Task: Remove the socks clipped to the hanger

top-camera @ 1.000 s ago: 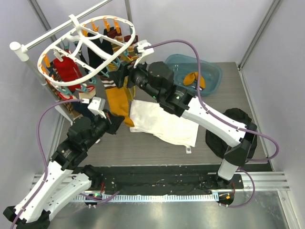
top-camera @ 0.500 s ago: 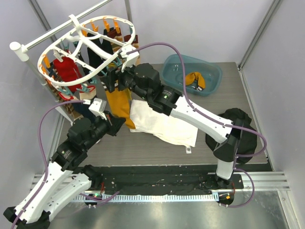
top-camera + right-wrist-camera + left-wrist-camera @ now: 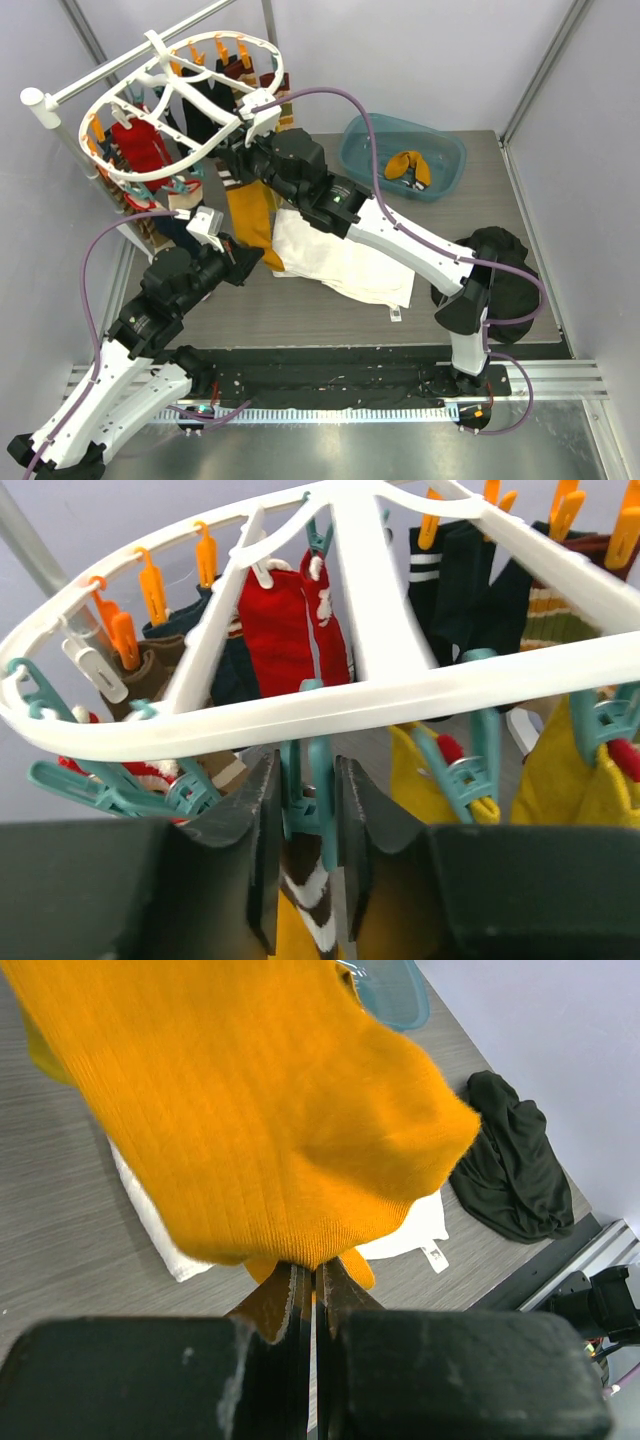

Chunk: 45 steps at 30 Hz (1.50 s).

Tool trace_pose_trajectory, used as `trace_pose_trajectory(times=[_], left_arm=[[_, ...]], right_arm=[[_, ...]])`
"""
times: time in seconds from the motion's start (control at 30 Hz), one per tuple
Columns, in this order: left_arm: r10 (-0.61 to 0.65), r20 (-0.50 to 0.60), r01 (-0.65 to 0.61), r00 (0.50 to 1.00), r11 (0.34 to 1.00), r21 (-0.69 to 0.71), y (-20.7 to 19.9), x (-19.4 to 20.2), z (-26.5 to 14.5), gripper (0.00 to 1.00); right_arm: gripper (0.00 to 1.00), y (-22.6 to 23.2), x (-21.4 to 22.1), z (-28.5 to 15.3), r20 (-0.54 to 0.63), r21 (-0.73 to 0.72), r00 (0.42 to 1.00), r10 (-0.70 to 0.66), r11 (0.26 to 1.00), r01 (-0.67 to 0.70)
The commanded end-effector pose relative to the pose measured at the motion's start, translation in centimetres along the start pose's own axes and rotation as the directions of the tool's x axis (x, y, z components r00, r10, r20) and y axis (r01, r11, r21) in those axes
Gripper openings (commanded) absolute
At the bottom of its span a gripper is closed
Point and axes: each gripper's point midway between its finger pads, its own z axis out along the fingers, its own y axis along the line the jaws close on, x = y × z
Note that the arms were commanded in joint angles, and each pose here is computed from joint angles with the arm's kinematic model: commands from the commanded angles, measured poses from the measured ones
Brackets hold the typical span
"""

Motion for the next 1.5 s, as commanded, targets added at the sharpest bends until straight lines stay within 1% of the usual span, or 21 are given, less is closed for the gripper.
trace_pose_trajectory(times=[0.0,0.03,0.07,0.37,0.4,0.43,0.47,0.5,0.57,0.6,0.63,0.67,0.7,0.73,0.77,0.8,0.97,1.1,1.23,1.3,1.47], left_arm=[[0.005,0.023,-0.005,1.000,1.000,0.029,-0.6,-0.6,0.1,0.00],[0.005,0.026,-0.006,1.000,1.000,0.030,-0.6,-0.7,0.1,0.00],[0.005,0.025,-0.006,1.000,0.999,0.032,-0.6,-0.7,0.0,0.00],[0.005,0.025,-0.005,1.000,1.000,0.021,-0.4,-0.6,0.0,0.00],[0.005,0.027,-0.006,1.000,1.000,0.024,-0.5,-0.6,-0.1,0.00],[0.005,0.024,-0.005,1.000,1.000,0.023,-0.4,-0.5,-0.2,0.00],[0.005,0.023,-0.005,1.000,1.000,0.022,-0.4,-0.4,-0.1,0.00],[0.003,0.025,-0.004,1.000,1.000,0.025,-0.4,-0.5,-0.2,0.00],[-0.001,0.022,0.001,1.000,1.000,0.027,-0.5,-0.4,-0.2,0.00],[-0.001,0.022,0.001,1.000,1.000,0.029,-0.5,-0.4,-0.2,0.00],[-0.001,0.019,0.001,1.000,1.000,0.031,-0.5,-0.3,-0.1,0.00],[-0.001,0.019,0.001,1.000,1.000,0.031,-0.5,-0.3,-0.1,0.00],[-0.001,0.016,0.001,1.000,0.999,0.033,-0.6,-0.3,-0.1,0.00],[0.000,0.014,-0.001,1.000,0.999,0.034,-0.6,-0.2,-0.1,0.00],[-0.001,0.016,0.001,1.000,0.999,0.034,-0.6,-0.2,-0.1,0.00],[-0.003,0.015,0.002,1.000,0.999,0.036,-0.6,-0.2,-0.1,0.00],[0.007,0.009,-0.007,1.000,0.998,0.056,-1.0,-0.3,-0.2,0.00],[0.026,0.021,-0.028,0.999,0.993,0.114,-2.0,-0.6,-0.6,0.00],[0.038,0.027,-0.042,0.999,0.982,0.186,-3.3,-0.9,-1.0,0.00],[0.040,0.021,-0.044,0.999,0.975,0.219,-3.9,-0.8,-1.2,0.00],[0.026,0.007,-0.027,1.000,0.963,0.269,-5.0,-0.9,-1.5,0.00]], right_arm=[[0.15,0.2,-3.4,-0.5,0.087,0.003,0.996,-0.015,1.000,0.015],[0.10,0.3,-3.7,-0.6,0.096,0.001,0.995,-0.016,1.000,0.016],[0.01,0.2,-3.8,-0.6,0.096,0.002,0.995,-0.019,1.000,0.019],[0.01,0.2,-4.0,-1.1,0.104,-0.005,0.994,-0.012,1.000,0.013],[0.03,0.3,-3.8,-1.2,0.100,-0.008,0.995,-0.007,1.000,0.008],[0.15,0.4,-4.1,-1.6,0.106,-0.021,0.994,-0.007,1.000,0.009],[0.22,0.4,-4.2,-1.8,0.111,-0.024,0.994,-0.009,1.000,0.012],[0.34,0.2,-3.4,-1.8,0.106,-0.022,0.994,-0.011,1.000,0.014],[0.43,0.1,-4.0,-2.8,0.114,-0.024,0.994,-0.007,1.000,0.009],[0.51,0.1,-3.1,-3.0,0.094,-0.029,0.996,-0.010,1.000,0.012],[0.54,0.2,-3.2,-3.5,0.092,-0.035,0.996,-0.009,0.999,0.012],[0.58,0.2,-4.8,-4.5,0.132,-0.051,0.991,0.003,0.999,0.004],[0.66,0.1,-3.7,-4.9,0.119,-0.053,0.993,0.005,0.999,0.002],[0.70,0.1,-3.7,-5.5,0.125,-0.060,0.992,0.016,0.998,-0.008],[0.71,0.1,-6.0,-7.3,0.188,-0.078,0.982,0.036,0.997,-0.021],[0.73,-0.1,-3.5,-7.6,0.149,-0.082,0.989,0.024,0.997,-0.011],[0.73,0.2,-2.0,-11.9,0.173,-0.166,0.985,-0.022,0.985,0.051],[0.74,1.3,1.2,-16.1,0.149,-0.299,0.985,-0.087,0.946,0.129],[0.75,2.4,4.6,-18.9,0.107,-0.415,0.989,-0.102,0.899,0.138],[0.76,2.7,7.1,-19.7,0.078,-0.454,0.990,-0.114,0.881,0.137],[0.78,2.8,9.3,-20.0,0.083,-0.478,0.988,-0.130,0.865,0.154]])
